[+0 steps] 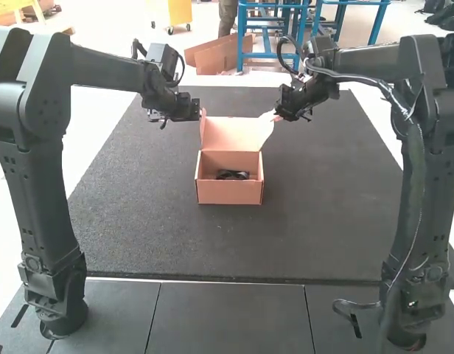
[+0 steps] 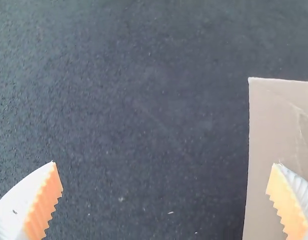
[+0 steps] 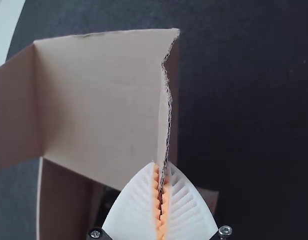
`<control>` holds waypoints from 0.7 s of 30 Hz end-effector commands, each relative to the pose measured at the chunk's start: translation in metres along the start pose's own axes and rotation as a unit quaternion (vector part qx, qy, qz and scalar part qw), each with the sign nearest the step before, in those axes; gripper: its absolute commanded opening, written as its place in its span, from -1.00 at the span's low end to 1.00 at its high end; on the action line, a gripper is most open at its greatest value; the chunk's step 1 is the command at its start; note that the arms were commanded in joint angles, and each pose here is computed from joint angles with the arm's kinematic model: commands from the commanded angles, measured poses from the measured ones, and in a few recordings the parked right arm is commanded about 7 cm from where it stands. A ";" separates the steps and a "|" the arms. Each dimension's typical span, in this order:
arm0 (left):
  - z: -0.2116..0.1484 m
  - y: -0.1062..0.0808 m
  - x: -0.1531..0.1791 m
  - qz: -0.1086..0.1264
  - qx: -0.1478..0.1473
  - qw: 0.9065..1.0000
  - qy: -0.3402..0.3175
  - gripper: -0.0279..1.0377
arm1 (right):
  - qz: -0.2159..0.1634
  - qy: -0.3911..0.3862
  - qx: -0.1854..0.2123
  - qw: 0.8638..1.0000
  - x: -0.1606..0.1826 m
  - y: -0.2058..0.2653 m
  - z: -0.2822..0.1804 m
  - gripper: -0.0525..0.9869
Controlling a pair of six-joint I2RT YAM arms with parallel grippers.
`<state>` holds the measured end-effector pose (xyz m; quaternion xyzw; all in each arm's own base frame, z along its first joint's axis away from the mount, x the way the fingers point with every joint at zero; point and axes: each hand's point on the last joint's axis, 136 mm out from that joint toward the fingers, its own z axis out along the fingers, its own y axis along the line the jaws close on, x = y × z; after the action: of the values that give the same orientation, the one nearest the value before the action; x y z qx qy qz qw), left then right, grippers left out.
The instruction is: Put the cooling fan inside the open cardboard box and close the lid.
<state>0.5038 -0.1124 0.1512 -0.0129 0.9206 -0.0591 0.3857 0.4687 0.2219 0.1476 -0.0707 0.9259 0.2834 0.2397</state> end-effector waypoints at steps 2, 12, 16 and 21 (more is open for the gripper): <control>-0.014 -0.011 -0.028 -0.008 0.016 0.999 -0.031 0.87 | -0.010 0.008 -0.013 1.000 0.001 0.010 0.000 -0.91; -0.017 -0.010 -0.022 -0.009 0.015 1.000 -0.015 0.87 | -0.045 0.035 -0.019 0.998 0.015 0.032 -0.004 -0.91; -0.018 -0.011 -0.017 -0.010 0.019 1.000 -0.006 0.87 | -0.054 0.044 -0.020 0.997 0.022 0.038 -0.006 -0.91; -0.018 -0.010 -0.007 -0.008 0.019 1.000 0.013 0.87 | -0.062 0.058 -0.018 0.996 0.031 0.044 -0.008 -0.91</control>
<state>0.4933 -0.1137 0.1478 -0.0140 0.9327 -0.0641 0.3548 0.4370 0.2472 0.1531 -0.1276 0.9292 0.2821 0.2018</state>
